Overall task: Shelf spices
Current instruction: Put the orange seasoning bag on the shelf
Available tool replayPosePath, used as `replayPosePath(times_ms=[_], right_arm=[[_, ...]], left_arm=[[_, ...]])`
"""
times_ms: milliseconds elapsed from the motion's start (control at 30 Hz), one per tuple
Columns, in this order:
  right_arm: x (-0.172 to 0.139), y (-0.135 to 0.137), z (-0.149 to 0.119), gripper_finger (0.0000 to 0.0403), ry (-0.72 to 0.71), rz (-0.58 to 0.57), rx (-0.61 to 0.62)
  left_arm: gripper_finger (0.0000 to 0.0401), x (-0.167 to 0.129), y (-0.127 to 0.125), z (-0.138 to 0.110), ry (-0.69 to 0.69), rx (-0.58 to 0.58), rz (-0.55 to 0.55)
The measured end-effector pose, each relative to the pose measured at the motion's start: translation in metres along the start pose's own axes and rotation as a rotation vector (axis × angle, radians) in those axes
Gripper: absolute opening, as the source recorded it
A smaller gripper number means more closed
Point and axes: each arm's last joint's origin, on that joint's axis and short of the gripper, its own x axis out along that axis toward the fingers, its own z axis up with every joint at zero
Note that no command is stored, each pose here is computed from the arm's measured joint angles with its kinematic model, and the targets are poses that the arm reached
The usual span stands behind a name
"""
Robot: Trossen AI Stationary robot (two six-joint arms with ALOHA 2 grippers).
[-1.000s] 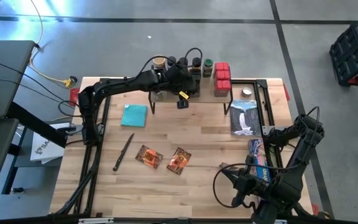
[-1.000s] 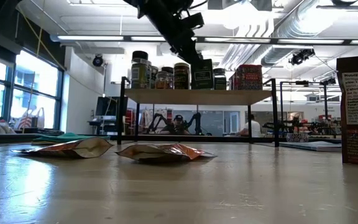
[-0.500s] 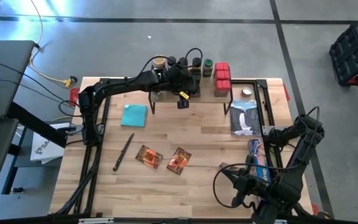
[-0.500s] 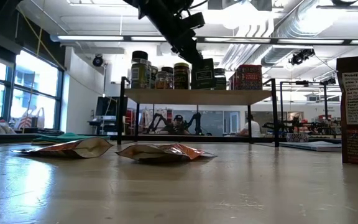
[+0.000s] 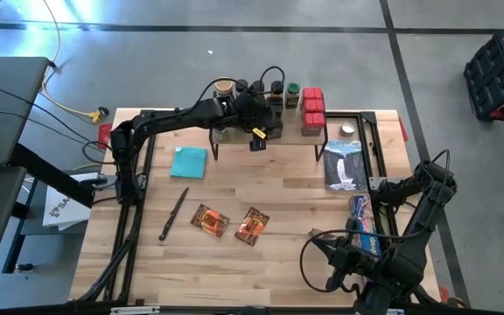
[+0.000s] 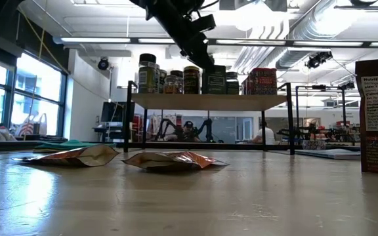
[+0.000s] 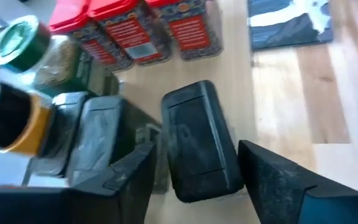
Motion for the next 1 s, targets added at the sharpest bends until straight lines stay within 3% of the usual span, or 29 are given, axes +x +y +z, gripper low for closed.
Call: replayPosePath(times_ms=[400,667,1000], right_arm=[[0.0,0.0,0.0,0.0,0.0,0.0,0.0],[0.0,0.0,0.0,0.0,0.0,0.0,0.0],[0.0,0.0,0.0,0.0,0.001,0.0,-0.001]], left_arm=[[0.0236,-0.001,-0.003,0.007,-0.001,0.084,0.106],[0.0236,-0.002,-0.011,0.012,-0.014,0.099,0.105],[0.0236,-0.037,-0.032,0.03,-0.047,0.154,0.172]])
